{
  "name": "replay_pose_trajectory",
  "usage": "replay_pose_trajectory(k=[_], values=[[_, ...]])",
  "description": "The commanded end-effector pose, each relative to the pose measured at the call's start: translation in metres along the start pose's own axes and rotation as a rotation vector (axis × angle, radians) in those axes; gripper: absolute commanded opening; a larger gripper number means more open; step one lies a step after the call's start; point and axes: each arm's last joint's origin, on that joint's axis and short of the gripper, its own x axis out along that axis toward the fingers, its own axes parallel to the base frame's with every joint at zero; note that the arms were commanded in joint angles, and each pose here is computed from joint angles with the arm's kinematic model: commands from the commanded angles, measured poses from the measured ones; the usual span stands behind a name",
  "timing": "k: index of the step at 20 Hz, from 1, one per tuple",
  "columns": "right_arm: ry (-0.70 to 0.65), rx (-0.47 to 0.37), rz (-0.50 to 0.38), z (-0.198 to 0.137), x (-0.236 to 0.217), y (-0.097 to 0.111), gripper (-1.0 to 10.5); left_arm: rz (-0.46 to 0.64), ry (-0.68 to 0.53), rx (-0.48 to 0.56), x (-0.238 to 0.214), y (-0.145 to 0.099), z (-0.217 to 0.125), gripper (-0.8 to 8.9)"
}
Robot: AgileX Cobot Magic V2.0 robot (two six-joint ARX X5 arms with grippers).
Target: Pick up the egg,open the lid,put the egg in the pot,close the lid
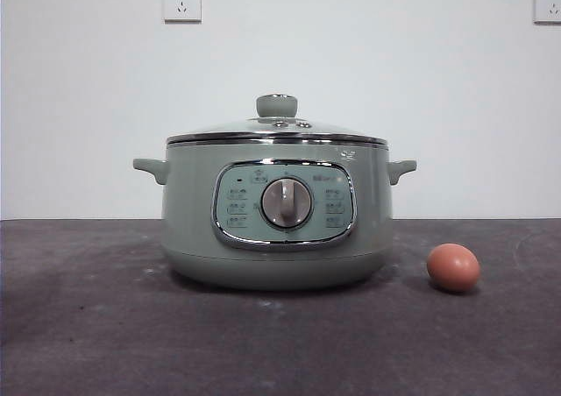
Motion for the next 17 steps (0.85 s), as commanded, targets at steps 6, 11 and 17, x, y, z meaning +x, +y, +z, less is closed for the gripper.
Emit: replay_pose_trajectory(k=[6,11,17], values=[[-0.016,0.017,-0.002,0.002,0.0,0.0,6.0,-0.001,-0.005,0.019,-0.001,-0.001,0.001,6.56],[-0.029,0.014,-0.003,0.009,0.004,-0.003,6.0,-0.001,-0.006,0.02,-0.001,-0.001,0.001,6.56],[0.006,0.05,0.003,0.036,0.035,-0.019,5.9,-0.001,-0.006,0.02,-0.001,-0.001,0.001,6.56]])
